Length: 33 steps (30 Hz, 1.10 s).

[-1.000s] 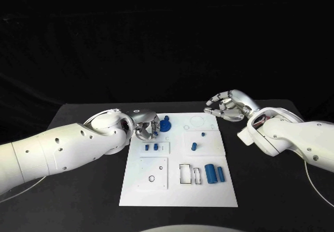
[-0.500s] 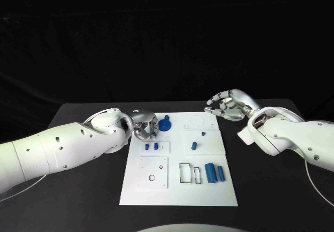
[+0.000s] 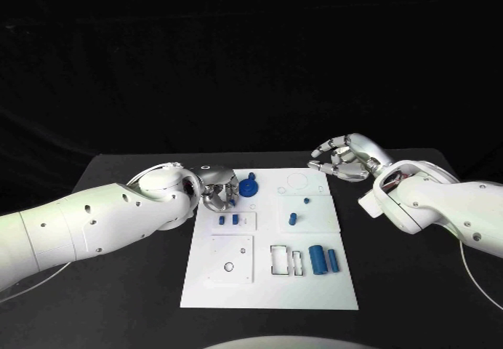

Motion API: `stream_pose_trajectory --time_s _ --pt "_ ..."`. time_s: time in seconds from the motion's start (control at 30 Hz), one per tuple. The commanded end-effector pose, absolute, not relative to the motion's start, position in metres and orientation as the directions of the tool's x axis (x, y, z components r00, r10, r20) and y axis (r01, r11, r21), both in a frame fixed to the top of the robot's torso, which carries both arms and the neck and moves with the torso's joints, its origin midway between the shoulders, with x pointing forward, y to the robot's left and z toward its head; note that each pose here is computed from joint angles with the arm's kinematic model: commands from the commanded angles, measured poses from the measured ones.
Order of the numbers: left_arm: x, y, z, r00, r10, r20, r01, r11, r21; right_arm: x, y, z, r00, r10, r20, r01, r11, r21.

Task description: Assemble the parts on the task board

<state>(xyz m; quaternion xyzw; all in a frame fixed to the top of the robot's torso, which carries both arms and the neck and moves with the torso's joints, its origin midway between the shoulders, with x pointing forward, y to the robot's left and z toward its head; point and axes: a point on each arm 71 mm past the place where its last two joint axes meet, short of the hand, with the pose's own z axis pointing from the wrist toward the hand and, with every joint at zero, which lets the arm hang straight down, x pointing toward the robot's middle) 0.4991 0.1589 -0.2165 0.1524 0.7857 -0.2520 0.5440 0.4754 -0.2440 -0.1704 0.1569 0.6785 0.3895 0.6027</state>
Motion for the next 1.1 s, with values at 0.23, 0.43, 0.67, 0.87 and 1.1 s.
stream_pose_trajectory --time_s 0.23,0.43,0.67,0.87,1.1 --pt "0.4997 0.1597 -0.2179 -0.375 -0.027 -0.927 0.504 0.833 -0.228 0.4748 -0.2428 -0.1701 -0.225 0.675 -0.702 -0.270 0.650 0.711" --pt "0.5002 0.1589 -0.2181 -0.374 -0.024 -0.927 0.504 0.834 -0.225 0.4748 -0.2426 -0.1701 -0.225 0.675 -0.702 -0.270 0.649 0.711" --pt "0.5004 0.1590 -0.2184 -0.375 -0.021 -0.927 0.504 0.834 -0.223 0.4749 -0.2426 -0.1701 -0.224 0.675 -0.702 -0.270 0.650 0.711" --pt "0.4997 0.1577 -0.2184 -0.377 -0.026 -0.926 0.509 0.830 -0.231 0.4750 -0.2423 -0.1701 -0.225 0.675 -0.702 -0.270 0.649 0.711" --pt "0.4992 0.1566 -0.2195 -0.385 -0.023 -0.922 0.510 0.828 -0.234 0.4750 -0.2421 -0.1702 -0.225 0.675 -0.702 -0.270 0.649 0.711"
